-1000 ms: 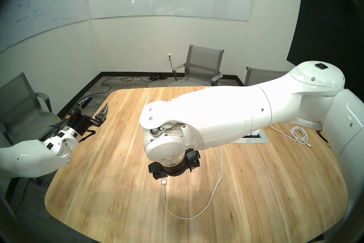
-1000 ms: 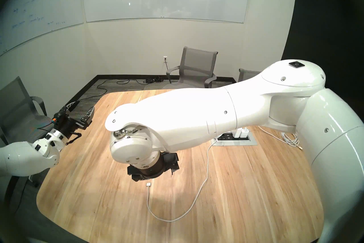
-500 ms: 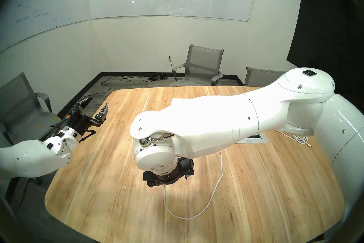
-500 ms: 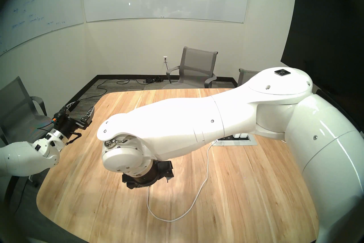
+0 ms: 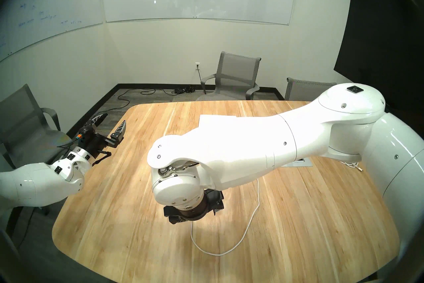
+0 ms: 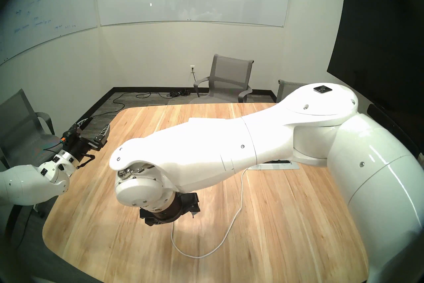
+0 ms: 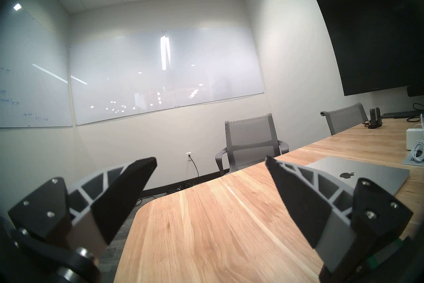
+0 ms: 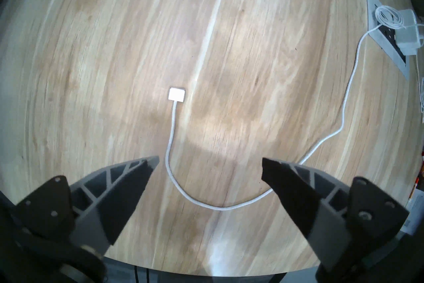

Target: Plug the charging cable into the port of a MacBook

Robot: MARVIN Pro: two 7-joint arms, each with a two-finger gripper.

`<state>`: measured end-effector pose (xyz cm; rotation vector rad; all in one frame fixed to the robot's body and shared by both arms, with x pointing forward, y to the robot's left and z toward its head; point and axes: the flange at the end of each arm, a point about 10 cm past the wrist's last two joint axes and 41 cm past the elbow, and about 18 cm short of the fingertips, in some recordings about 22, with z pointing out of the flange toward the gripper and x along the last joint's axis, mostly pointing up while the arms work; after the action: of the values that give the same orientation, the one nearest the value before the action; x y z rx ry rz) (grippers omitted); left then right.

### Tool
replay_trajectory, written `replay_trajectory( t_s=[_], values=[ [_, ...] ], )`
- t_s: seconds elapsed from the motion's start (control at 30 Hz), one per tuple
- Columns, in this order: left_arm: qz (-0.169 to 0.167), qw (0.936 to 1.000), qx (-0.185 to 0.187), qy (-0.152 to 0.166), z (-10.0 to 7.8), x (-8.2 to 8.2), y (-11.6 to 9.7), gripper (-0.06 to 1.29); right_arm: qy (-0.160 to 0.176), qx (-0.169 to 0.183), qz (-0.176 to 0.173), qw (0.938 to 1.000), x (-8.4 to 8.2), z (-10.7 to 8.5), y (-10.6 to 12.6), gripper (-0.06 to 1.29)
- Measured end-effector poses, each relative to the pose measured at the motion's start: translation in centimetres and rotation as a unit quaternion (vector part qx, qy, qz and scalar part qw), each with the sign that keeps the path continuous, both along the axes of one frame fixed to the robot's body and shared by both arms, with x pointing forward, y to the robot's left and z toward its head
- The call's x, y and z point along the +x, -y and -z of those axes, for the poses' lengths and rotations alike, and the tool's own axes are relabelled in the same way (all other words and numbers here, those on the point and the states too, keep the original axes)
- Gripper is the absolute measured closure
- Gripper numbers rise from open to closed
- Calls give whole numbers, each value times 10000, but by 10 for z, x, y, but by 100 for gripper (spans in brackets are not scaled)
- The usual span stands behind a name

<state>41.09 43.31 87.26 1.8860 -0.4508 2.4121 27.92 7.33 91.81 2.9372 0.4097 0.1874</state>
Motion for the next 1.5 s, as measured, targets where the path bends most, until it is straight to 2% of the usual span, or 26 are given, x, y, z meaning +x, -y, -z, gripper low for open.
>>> replay_trajectory(
  t_s=[0.63,1.17,1.5],
  values=[
    [0,10000,0,0,0,0,0,-3,-39,60,-22,10000,-7,12,-15,1],
    [0,10000,0,0,0,0,0,-3,-84,118,17,9999,-14,22,-18,1],
    [0,10000,0,0,0,0,0,-3,-106,136,100,9998,-8,29,-19,1]
  ],
)
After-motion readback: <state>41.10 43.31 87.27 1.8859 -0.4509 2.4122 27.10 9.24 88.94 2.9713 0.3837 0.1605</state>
